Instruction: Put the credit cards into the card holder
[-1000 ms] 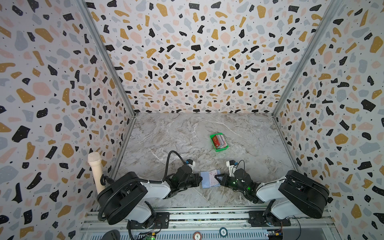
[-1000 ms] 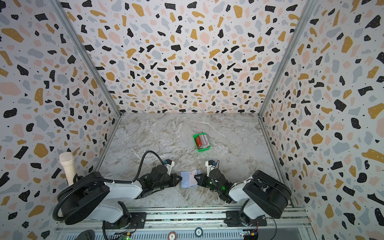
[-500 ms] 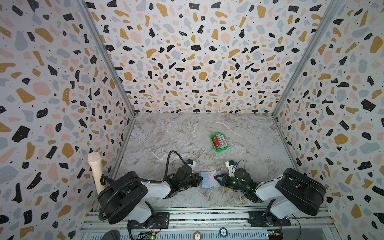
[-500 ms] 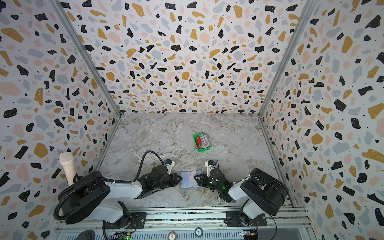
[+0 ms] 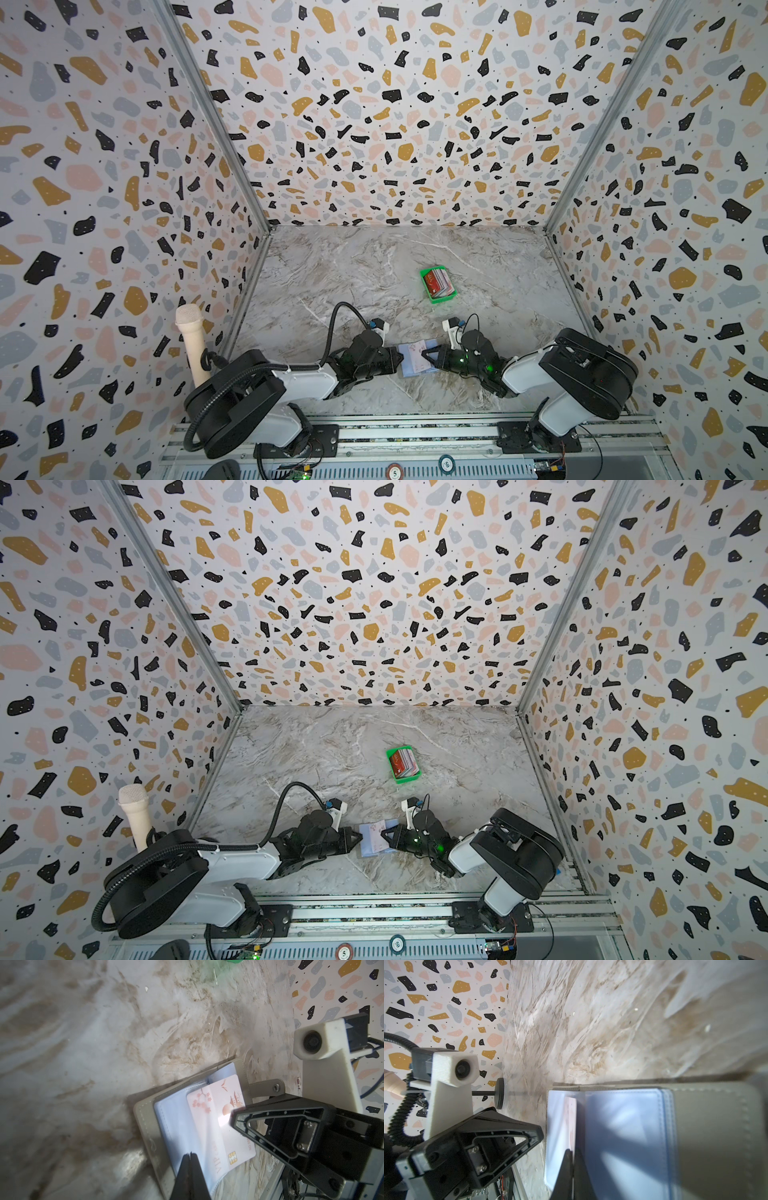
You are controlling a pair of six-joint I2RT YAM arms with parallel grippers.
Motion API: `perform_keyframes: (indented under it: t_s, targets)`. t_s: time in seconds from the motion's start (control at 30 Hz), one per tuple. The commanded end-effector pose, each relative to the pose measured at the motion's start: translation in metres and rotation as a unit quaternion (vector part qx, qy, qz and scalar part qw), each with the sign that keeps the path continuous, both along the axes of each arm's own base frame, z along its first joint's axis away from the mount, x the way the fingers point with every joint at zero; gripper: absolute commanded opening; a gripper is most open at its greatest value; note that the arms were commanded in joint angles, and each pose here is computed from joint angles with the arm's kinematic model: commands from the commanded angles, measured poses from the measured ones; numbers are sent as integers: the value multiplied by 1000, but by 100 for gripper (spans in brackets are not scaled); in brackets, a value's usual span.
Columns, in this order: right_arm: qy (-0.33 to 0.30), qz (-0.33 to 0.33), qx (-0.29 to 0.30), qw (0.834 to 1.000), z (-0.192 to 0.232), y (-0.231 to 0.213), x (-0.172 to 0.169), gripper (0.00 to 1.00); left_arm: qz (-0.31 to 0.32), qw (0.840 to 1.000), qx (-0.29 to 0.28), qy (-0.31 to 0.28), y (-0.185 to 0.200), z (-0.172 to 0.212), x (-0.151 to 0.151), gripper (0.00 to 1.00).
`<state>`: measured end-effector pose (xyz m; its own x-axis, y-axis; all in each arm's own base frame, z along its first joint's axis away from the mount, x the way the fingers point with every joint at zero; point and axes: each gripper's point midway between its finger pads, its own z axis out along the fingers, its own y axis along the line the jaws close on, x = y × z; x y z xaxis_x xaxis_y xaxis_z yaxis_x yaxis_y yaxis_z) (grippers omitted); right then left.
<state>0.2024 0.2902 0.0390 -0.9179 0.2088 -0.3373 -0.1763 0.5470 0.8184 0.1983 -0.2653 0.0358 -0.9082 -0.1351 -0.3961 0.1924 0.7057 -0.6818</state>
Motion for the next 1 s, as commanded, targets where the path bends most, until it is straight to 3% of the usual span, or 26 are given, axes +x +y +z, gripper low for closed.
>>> perform_keyframes:
  t_s: [0.0, 0.1, 0.17, 0.4, 0.53, 0.9, 0.97]
  targets:
    - [27, 9, -47, 998, -22, -8, -8, 0, -7, 1000, 17, 6, 5, -11, -5, 0]
    - [31, 12, -55, 998, -26, -7, -9, 1, -10, 1000, 17, 13, 5, -16, -7, 0]
    - [30, 17, -63, 997, -25, -5, -7, 6, -13, 1000, 16, 15, 3, -18, -7, 0]
    - [-18, 47, -132, 990, -9, 0, -2, 44, -19, 1000, 11, 14, 1, -18, -8, 0]
    - [-32, 67, -185, 980, -10, -3, -3, 55, -23, 1000, 9, 13, -1, -16, -7, 0]
    - [-92, 55, -285, 953, 11, -18, 15, 61, -25, 1000, 4, 10, -3, -13, -7, 0]
    - [-106, 57, -297, 947, 16, -18, 21, 50, -23, 1000, 0, 4, -3, -7, -5, 0]
